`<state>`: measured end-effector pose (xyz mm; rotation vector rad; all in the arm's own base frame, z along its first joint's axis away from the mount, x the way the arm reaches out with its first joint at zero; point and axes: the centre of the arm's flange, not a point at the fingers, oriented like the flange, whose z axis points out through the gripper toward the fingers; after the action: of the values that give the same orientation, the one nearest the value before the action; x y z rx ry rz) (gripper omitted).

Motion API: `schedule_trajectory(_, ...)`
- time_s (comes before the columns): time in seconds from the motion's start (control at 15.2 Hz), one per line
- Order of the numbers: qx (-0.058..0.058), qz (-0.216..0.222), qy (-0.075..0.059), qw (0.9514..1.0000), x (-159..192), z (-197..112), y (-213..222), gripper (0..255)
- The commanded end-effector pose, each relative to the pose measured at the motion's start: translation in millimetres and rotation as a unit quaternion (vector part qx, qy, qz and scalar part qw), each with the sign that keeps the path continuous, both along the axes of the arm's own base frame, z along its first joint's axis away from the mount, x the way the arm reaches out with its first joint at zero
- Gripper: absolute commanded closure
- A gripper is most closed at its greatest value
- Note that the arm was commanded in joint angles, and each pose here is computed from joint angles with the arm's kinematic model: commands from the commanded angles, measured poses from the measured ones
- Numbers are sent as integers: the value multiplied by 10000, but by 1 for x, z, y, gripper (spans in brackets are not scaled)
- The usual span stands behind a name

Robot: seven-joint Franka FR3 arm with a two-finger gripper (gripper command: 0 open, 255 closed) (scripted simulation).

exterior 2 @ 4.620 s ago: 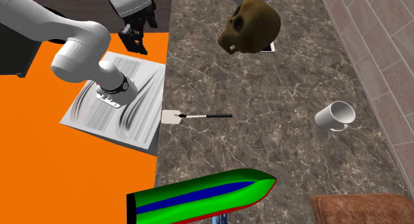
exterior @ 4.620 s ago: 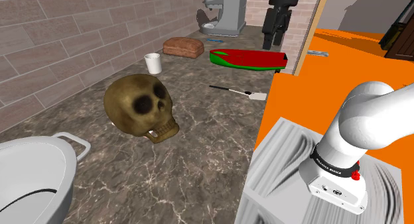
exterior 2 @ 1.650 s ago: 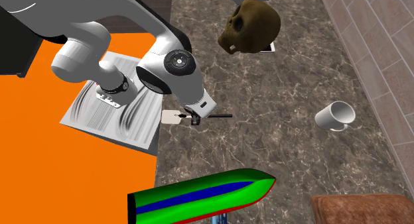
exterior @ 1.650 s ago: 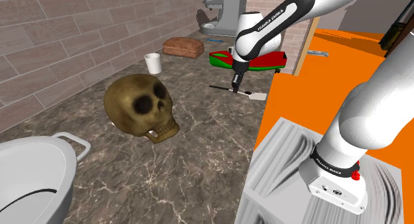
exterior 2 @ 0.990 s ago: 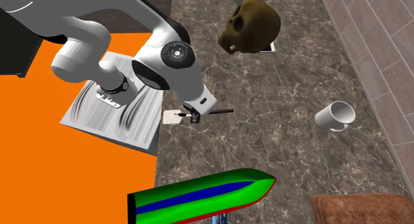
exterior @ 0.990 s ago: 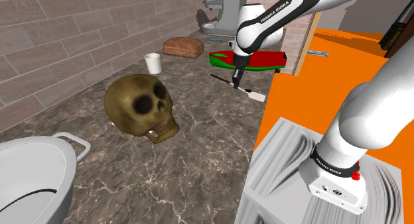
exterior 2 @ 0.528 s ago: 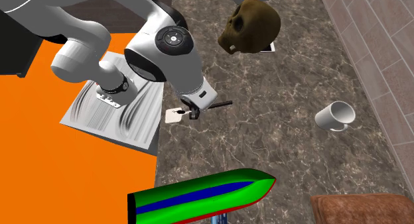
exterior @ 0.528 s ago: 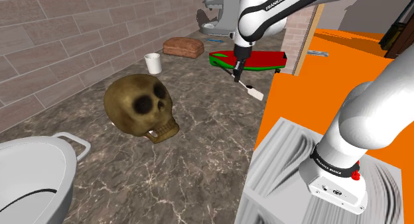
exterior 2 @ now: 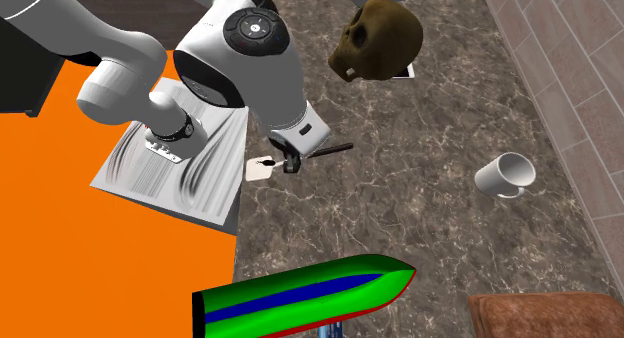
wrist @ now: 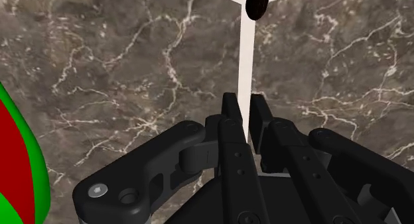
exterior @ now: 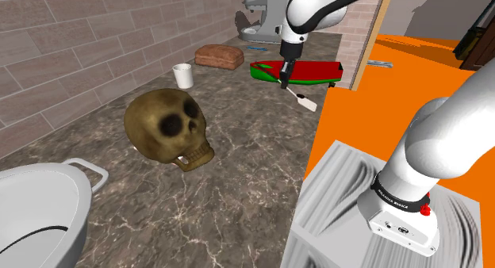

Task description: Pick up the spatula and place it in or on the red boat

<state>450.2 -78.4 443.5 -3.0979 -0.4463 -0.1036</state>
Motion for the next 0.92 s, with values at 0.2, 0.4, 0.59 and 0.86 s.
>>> schedule_trajectory(0.2, 0, -1, 2, 10000, 0, 27, -1, 255)
schedule_trajectory(0.4, 0, -1, 2, 10000, 0, 43, -1, 255)
schedule_trajectory(0.59, 0, -1, 2, 10000, 0, 59, -1, 255)
schedule_trajectory(0.86, 0, -1, 2, 10000, 10, 68, -25, 255)
